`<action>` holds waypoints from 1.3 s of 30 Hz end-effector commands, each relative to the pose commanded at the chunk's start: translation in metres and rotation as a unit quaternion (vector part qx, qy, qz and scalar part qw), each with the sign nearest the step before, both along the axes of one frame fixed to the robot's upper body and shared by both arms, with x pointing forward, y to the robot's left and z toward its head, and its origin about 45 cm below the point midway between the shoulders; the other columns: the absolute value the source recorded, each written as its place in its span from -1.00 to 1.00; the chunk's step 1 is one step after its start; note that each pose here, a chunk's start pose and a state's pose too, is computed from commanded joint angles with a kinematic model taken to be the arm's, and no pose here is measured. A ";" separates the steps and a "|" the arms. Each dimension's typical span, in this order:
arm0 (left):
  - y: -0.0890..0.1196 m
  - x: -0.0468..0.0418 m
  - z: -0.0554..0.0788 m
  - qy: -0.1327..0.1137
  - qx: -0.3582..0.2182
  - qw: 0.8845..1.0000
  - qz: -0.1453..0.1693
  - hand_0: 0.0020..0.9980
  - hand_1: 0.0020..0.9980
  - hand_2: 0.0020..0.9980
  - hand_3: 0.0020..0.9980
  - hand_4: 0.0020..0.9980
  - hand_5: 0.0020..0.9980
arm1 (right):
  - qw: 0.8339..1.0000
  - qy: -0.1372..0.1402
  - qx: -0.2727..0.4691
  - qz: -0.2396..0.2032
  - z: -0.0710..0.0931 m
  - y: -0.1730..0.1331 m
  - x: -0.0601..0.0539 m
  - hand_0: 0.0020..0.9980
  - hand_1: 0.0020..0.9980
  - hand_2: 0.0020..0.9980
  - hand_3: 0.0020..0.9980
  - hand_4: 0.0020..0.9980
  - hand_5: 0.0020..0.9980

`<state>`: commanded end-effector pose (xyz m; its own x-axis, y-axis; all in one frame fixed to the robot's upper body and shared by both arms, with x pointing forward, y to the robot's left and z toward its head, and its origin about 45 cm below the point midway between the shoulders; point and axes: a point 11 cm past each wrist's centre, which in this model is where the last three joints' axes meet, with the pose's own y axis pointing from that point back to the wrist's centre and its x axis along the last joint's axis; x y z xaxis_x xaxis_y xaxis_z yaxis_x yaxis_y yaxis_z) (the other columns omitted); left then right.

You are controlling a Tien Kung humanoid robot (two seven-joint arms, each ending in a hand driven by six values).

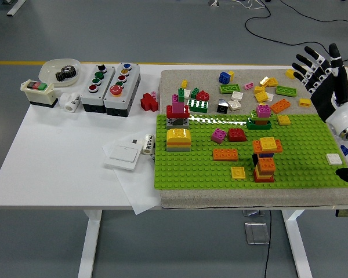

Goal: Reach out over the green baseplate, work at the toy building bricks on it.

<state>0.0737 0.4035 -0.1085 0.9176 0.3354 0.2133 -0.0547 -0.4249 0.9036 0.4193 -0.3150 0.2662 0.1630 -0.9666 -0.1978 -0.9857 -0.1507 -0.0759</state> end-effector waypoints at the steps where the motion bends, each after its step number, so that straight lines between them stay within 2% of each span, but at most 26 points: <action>1: 0.000 0.0000 0.000 0.000 0.000 1.000 0.000 0.12 0.26 0.38 0.23 0.31 0.46 | 1.000 0.000 0.000 0.000 0.000 0.000 0.000 1.00 0.76 0.81 0.87 1.00 0.97; 12: 0.000 0.0031 0.000 -0.006 -0.002 1.000 0.001 0.12 0.26 0.37 0.23 0.30 0.46 | 0.999 0.019 -0.006 -0.050 -0.009 -0.024 0.004 0.98 0.74 0.78 0.83 1.00 0.98; 19: -0.001 0.0037 0.000 -0.009 -0.003 1.000 0.004 0.11 0.26 0.37 0.23 0.31 0.46 | 0.998 0.030 -0.009 -0.057 -0.017 -0.034 0.004 0.96 0.74 0.78 0.83 1.00 0.98; 28: -0.002 0.0054 0.000 -0.011 -0.005 1.000 0.005 0.12 0.25 0.37 0.23 0.30 0.46 | 0.997 0.034 -0.004 -0.065 -0.019 -0.041 0.004 0.96 0.74 0.77 0.81 1.00 0.99; 39: -0.005 0.0132 0.001 -0.022 -0.009 1.000 0.004 0.11 0.27 0.38 0.23 0.30 0.46 | 0.997 0.031 -0.009 -0.074 -0.018 -0.052 -0.001 0.94 0.73 0.76 0.81 1.00 0.99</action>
